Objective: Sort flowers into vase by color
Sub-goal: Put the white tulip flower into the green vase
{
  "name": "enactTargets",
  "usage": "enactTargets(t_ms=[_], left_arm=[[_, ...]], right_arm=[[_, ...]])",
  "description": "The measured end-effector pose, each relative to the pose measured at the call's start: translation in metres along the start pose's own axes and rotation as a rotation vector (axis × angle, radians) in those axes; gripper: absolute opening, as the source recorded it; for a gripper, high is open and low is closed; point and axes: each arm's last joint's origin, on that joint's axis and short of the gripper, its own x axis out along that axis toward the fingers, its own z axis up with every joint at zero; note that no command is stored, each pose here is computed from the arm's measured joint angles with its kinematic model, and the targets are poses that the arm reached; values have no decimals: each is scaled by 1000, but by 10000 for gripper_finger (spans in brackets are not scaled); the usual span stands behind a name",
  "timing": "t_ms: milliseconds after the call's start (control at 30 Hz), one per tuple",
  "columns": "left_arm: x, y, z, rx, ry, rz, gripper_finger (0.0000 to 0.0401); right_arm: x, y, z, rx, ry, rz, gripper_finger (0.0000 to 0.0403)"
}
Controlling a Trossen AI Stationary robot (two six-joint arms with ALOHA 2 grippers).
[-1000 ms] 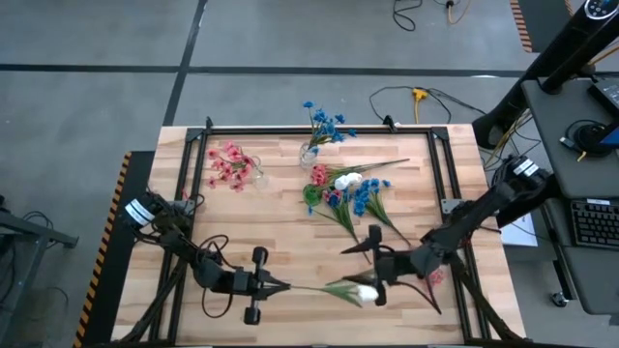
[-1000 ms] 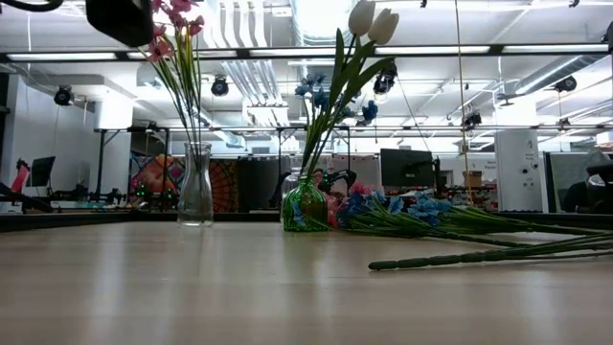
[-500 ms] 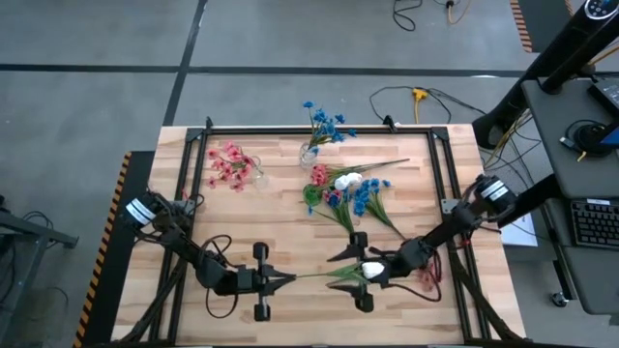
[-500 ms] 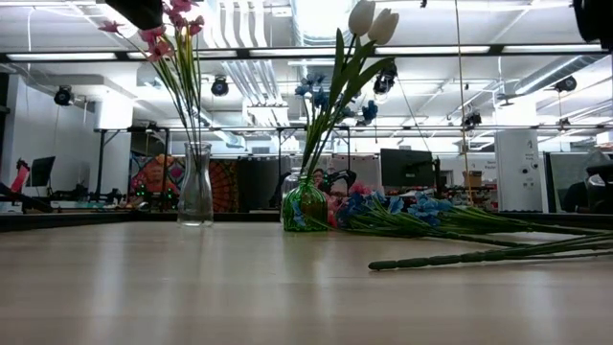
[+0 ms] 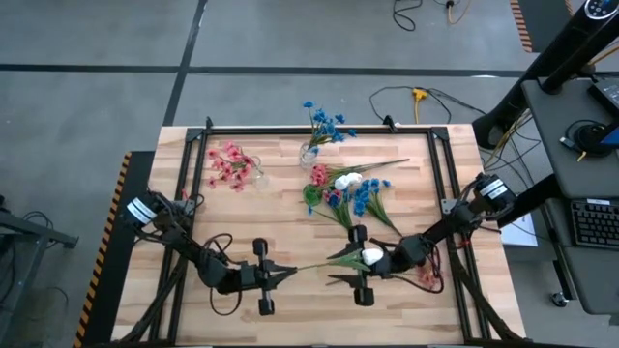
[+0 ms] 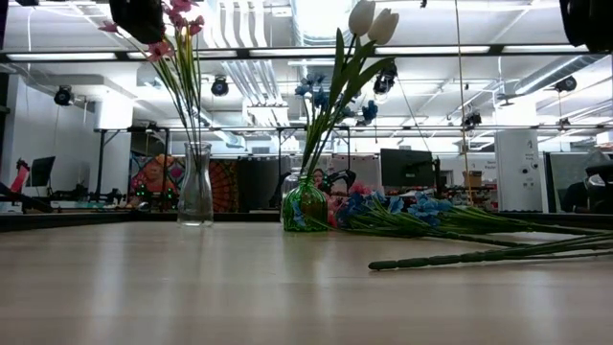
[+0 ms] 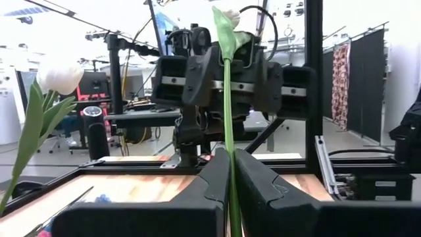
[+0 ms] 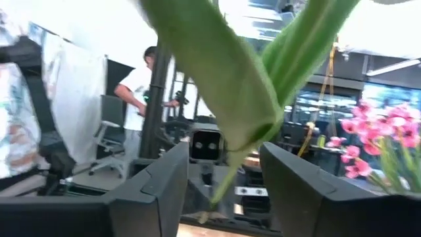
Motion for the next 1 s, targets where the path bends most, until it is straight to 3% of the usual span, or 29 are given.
enactTargets(t_ms=[167, 467, 533, 733, 1000], left_arm=[[4, 5, -2, 10, 5, 20, 0], [6, 6, -5, 22, 23, 34, 1], [6, 7, -5, 14, 31, 65, 9], [5, 8, -7, 1, 48, 74, 87], [1, 12, -21, 51, 148, 164, 209]], right_arm=[[1, -4, -1, 16, 4, -18, 138], [2, -6, -2, 26, 6, -24, 25], [2, -6, -2, 25, 10, -23, 17], [2, -6, -1, 46, 39, -32, 15], [-1, -20, 19, 34, 266, -142, 14]])
